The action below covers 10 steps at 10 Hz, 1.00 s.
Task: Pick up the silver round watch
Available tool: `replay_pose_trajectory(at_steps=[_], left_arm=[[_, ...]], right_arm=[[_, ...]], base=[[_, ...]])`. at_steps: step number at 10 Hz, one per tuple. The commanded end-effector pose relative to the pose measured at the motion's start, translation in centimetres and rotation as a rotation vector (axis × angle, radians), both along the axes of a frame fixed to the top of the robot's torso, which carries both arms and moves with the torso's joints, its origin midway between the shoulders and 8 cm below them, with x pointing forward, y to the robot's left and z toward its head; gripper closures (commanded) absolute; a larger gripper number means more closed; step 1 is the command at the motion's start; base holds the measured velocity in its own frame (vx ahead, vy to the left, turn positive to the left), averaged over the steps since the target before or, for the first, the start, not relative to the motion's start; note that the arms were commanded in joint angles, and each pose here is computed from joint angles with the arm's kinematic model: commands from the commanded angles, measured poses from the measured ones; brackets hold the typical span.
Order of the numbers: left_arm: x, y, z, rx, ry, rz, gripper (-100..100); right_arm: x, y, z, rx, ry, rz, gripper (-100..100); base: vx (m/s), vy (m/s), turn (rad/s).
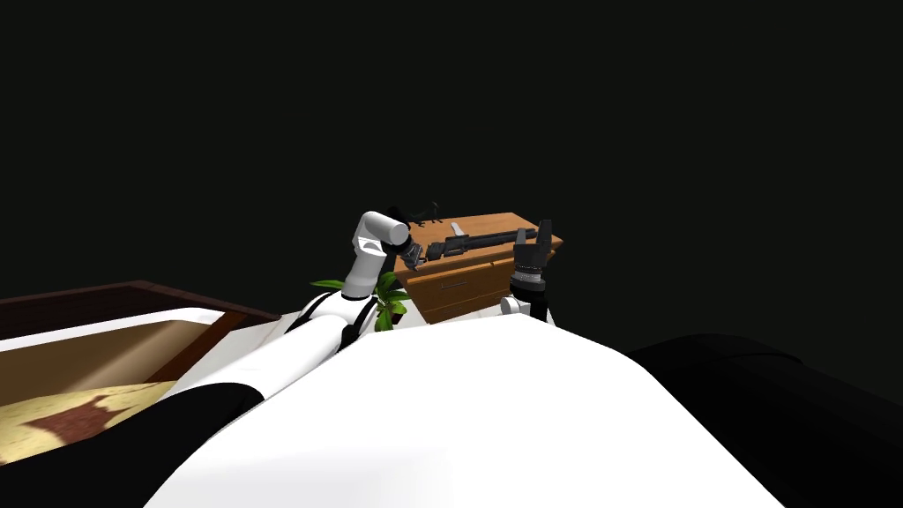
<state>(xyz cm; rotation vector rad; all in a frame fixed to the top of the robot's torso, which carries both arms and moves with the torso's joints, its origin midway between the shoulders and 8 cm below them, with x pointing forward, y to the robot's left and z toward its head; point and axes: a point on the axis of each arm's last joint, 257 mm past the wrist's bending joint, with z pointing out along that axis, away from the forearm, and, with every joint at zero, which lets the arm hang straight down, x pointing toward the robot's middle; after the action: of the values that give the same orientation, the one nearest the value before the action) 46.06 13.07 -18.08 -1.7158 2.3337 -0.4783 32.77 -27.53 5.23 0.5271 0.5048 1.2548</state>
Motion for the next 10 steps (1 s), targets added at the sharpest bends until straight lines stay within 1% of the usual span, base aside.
replay_pose_trajectory(at_steps=[1, 2, 3, 4, 8, 9, 10], left_arm=[[0.4, -0.1, -0.8, -0.001, -0.003, 0.002, -100], [0.6, 0.0, -1.2, 0.0, -0.003, 0.004, -100], [0.5, 0.0, -0.9, 0.0, -0.002, 0.003, -100], [0.5, 0.0, -0.9, -0.001, -0.003, 0.003, 100], [0.4, 0.1, -1.1, 0.001, 0.002, 0.005, 100], [0.4, 0.1, -1.1, 0.001, 0.003, 0.006, 0], [0.0, -0.2, 0.1, -0.001, -0.002, -0.002, 100]], right_arm=[[0.0, 0.0, 0.0, 0.0, 0.0, 0.0, 0], [0.0, 0.0, 0.0, 0.0, 0.0, 0.0, 0], [0.0, 0.0, 0.0, 0.0, 0.0, 0.0, 0], [0.0, 0.0, 0.0, 0.0, 0.0, 0.0, 0], [0.0, 0.0, 0.0, 0.0, 0.0, 0.0, 0], [0.0, 0.0, 0.0, 0.0, 0.0, 0.0, 0], [0.0, 0.0, 0.0, 0.0, 0.0, 0.0, 0]], base=[[-0.008, -0.005, -0.019], [-0.007, -0.004, -0.023], [0.0, 0.0, 0.0], [0.0, 0.0, 0.0], [-0.002, 0.0, 0.004], [0.0, 0.0, 0.0], [0.008, 0.003, 0.034]])
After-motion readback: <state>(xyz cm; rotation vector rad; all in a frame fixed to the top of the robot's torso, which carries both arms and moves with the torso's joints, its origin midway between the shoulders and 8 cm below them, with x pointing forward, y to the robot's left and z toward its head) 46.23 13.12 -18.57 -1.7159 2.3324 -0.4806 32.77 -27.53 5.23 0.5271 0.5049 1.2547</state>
